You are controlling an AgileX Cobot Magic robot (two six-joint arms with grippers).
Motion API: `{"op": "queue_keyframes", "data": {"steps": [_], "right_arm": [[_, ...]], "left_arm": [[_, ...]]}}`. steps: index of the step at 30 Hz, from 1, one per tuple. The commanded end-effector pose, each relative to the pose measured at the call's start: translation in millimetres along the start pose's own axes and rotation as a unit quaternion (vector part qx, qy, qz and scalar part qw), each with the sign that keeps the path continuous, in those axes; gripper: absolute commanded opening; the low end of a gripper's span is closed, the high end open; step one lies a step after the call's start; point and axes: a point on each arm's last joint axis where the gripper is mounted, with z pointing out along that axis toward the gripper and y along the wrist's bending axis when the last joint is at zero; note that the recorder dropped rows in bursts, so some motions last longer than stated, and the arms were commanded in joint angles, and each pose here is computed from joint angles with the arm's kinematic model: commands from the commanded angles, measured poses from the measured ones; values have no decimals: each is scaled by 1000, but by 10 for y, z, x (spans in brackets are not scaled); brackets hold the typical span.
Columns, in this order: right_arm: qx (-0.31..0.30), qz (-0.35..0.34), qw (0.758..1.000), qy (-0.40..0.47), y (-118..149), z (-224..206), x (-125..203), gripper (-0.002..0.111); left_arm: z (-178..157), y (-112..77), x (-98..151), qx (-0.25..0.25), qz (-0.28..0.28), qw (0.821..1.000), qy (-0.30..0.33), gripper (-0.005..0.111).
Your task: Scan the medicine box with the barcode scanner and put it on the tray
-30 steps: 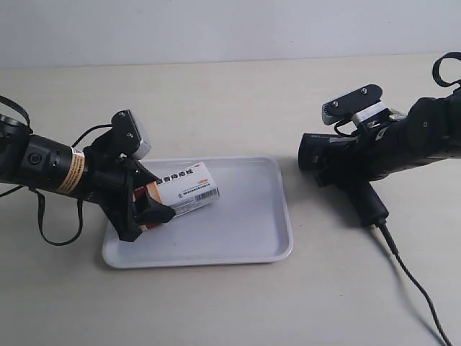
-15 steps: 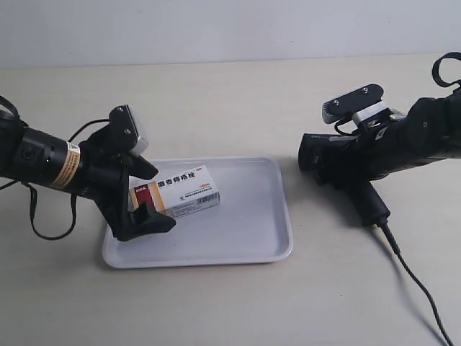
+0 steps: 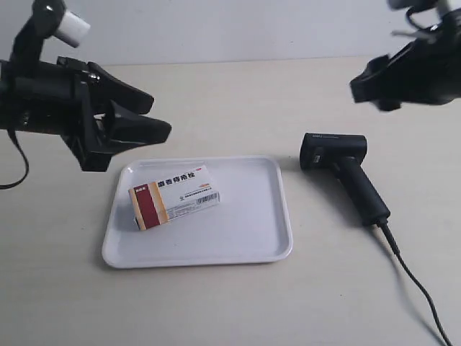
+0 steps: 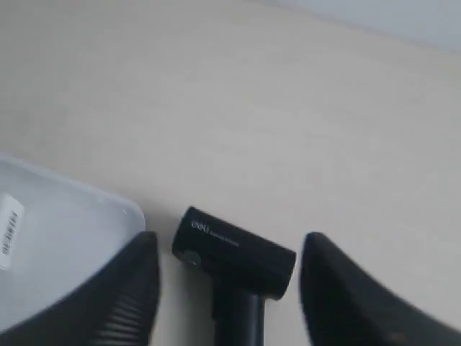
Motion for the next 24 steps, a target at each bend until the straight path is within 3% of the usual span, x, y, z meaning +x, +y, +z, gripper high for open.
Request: {"op": "queue_keyframes", "data": {"steps": [1,3,8,14,20,24], "right_arm": [[3,20,994,-106,53,-614,64,12],[17,29,985,-166,45,-776,184,0],[30,55,973,-224,51,-960,663,0],[12,53,978,-202,109,-1045,997,0],[8,50,975,-216,123,-1125,1015,0],[8,50,975,-218,124,-1133,1015,0]], "left_arm": [[-284,-187,-37,-48,3,999,-18,2],[-406,-233,-8,-93,-14,995,-22,3],[-749,-423,122,-198,-38,978,-55,3],[-1071,-710,559,-302,-108,941,-107,3],[-1190,-1022,825,-293,-85,939,-158,3],[-1210,-1132,886,-278,-68,941,-180,3]]}}
